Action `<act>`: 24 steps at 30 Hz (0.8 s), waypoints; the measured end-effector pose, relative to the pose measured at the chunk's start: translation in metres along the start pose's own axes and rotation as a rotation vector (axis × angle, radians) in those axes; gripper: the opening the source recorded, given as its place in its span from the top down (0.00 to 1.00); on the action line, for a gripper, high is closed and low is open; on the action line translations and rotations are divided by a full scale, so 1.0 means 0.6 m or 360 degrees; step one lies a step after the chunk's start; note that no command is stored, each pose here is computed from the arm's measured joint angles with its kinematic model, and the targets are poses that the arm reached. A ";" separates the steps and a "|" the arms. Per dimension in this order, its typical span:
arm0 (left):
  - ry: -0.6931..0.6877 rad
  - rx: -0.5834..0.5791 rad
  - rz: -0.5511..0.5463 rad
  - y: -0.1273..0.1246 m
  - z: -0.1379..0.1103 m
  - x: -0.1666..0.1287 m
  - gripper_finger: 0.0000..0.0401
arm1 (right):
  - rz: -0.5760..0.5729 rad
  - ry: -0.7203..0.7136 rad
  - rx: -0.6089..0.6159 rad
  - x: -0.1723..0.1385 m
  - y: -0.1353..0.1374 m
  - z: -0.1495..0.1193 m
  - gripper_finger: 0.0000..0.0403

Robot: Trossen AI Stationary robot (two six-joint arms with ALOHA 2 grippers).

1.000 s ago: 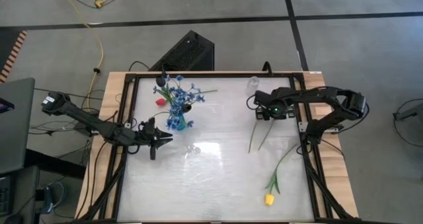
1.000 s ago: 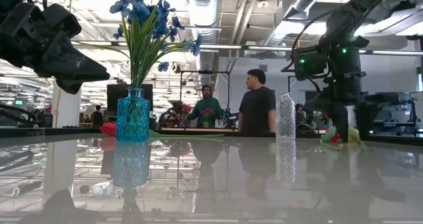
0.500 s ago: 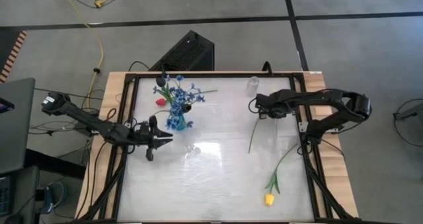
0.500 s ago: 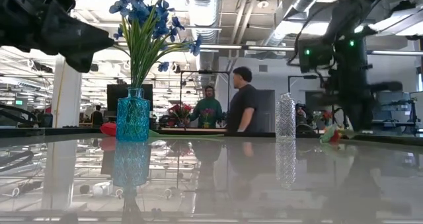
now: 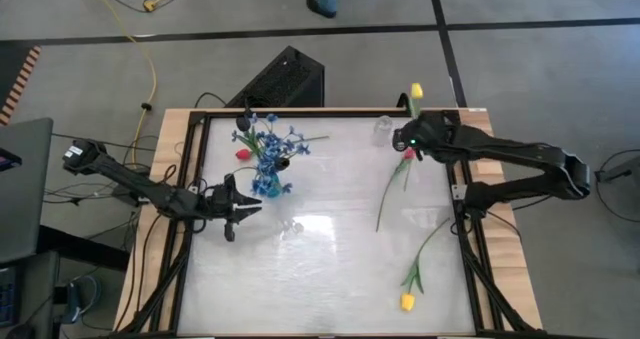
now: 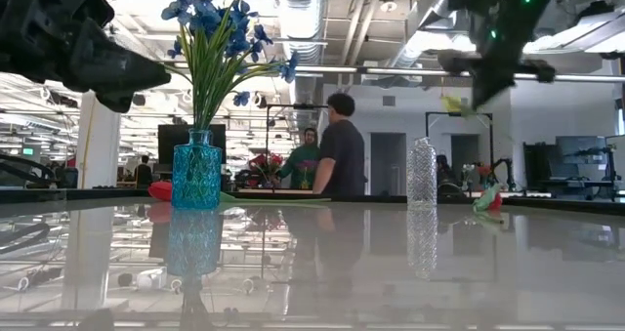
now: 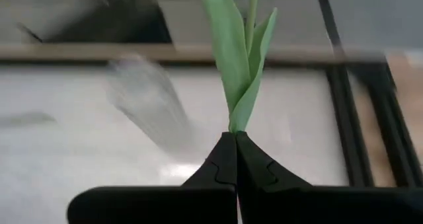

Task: Sort flowers into vase by color
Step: Put the top yellow tulip flower into the transparent vase

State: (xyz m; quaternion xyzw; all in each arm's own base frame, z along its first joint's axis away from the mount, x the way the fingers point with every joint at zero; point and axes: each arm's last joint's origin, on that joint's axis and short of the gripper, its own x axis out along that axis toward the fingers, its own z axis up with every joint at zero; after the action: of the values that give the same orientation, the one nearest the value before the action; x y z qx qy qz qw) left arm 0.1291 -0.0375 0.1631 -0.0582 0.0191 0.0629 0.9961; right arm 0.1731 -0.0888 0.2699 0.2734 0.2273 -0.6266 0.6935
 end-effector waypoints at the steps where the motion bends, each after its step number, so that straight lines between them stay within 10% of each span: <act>1: 0.0012 0.0009 0.0018 0.001 -0.001 0.000 0.81 | 0.0042 -0.0099 -0.0007 -0.008 0.004 0.005 0.96; 12: -0.0025 0.0009 0.0251 0.008 0.000 -0.001 0.81 | 0.0358 -0.0979 -0.0207 -0.063 0.072 0.088 0.96; 18: -0.0108 0.0098 -0.0140 0.001 0.016 -0.008 0.81 | 0.0436 -0.1147 -0.0391 -0.064 0.069 0.119 0.96; 24: -0.0175 0.0059 -0.0110 0.021 0.027 -0.016 0.81 | 0.0596 -0.1242 -0.0413 -0.060 0.063 0.141 0.96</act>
State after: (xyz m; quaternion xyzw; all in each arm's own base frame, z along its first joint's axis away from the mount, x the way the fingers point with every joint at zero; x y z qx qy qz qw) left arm 0.1181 -0.0242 0.1781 -0.0367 -0.0364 0.0311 0.9982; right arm 0.2045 -0.1159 0.3602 -0.0360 -0.0279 -0.5127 0.8573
